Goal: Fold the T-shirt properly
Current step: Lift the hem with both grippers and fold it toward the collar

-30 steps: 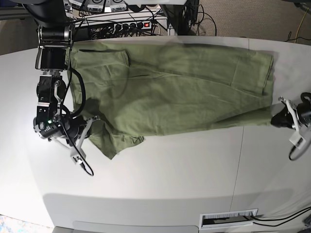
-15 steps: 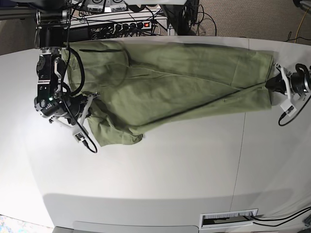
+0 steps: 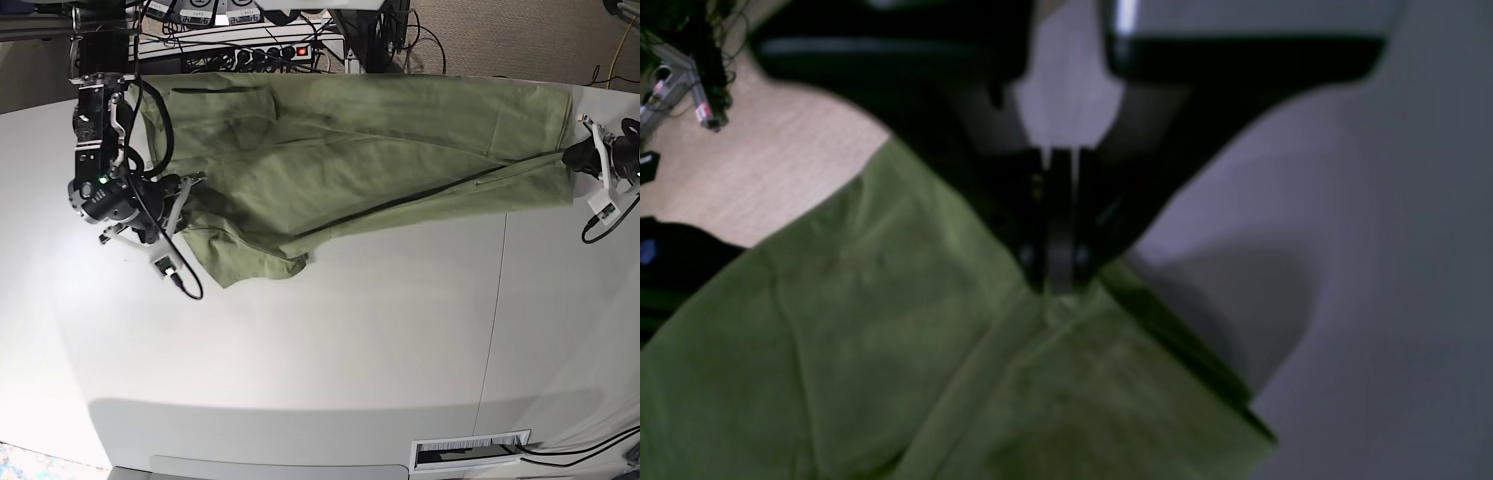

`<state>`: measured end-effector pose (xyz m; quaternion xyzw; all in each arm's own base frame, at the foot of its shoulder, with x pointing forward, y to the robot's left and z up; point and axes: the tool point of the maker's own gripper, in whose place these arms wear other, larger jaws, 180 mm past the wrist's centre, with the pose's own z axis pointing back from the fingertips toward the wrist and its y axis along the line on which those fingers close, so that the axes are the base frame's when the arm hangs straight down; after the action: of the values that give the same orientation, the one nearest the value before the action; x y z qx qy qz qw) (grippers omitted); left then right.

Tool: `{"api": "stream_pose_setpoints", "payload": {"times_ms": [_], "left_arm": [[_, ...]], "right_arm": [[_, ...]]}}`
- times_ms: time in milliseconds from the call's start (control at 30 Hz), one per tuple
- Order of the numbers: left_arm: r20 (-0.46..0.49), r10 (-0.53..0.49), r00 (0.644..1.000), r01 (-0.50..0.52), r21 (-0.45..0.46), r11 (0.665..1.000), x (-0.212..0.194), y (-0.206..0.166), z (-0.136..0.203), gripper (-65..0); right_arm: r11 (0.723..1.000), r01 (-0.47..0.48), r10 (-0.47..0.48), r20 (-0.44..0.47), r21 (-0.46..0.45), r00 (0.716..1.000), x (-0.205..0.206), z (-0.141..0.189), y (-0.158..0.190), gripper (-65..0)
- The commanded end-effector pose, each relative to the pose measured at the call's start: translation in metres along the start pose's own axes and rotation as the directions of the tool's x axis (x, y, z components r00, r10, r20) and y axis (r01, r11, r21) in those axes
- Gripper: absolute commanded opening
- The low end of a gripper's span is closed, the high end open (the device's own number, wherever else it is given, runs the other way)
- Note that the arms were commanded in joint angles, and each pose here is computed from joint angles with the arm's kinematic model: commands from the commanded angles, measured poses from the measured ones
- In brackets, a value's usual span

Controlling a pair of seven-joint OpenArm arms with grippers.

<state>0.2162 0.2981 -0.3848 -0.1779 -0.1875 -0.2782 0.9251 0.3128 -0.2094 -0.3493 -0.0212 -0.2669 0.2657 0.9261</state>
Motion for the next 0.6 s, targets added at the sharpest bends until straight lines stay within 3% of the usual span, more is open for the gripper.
{"api": "stream_pose_setpoints", "payload": {"times_ms": [0, 167, 267, 333, 567], "left_arm": [[0.019, -0.017, 1.0, 0.017, 0.027, 0.999, 0.01, 0.009, 0.012, -65.0], [0.018, -0.017, 1.0, 0.017, 0.027, 1.0, 0.01, 0.009, 0.012, -65.0], [0.007, -0.016, 1.0, 0.016, 0.025, 1.0, 0.009, 0.009, 0.012, -65.0], [-0.003, -0.015, 1.0, 0.015, 0.019, 1.0, 0.008, 0.007, 0.012, -65.0], [-0.044, -0.101, 0.994, 0.102, 0.011, 0.995, 0.017, -0.002, 0.023, -65.0]], "right_arm": [[0.999, -0.004, 0.009, 0.083, -0.054, 0.997, 0.021, 0.015, -0.018, -65.0], [0.983, 0.098, -0.055, 0.259, -0.157, 0.964, 0.044, 0.052, -0.061, -65.0], [0.976, 0.172, -0.124, 0.317, -0.131, 0.94, 0.044, 0.064, -0.072, -65.0], [0.975, 0.191, -0.145, 0.332, -0.11, 0.932, 0.043, 0.067, -0.072, -65.0], [0.977, 0.19, -0.154, 0.297, -0.098, 0.942, 0.031, 0.061, -0.066, -65.0]]}}
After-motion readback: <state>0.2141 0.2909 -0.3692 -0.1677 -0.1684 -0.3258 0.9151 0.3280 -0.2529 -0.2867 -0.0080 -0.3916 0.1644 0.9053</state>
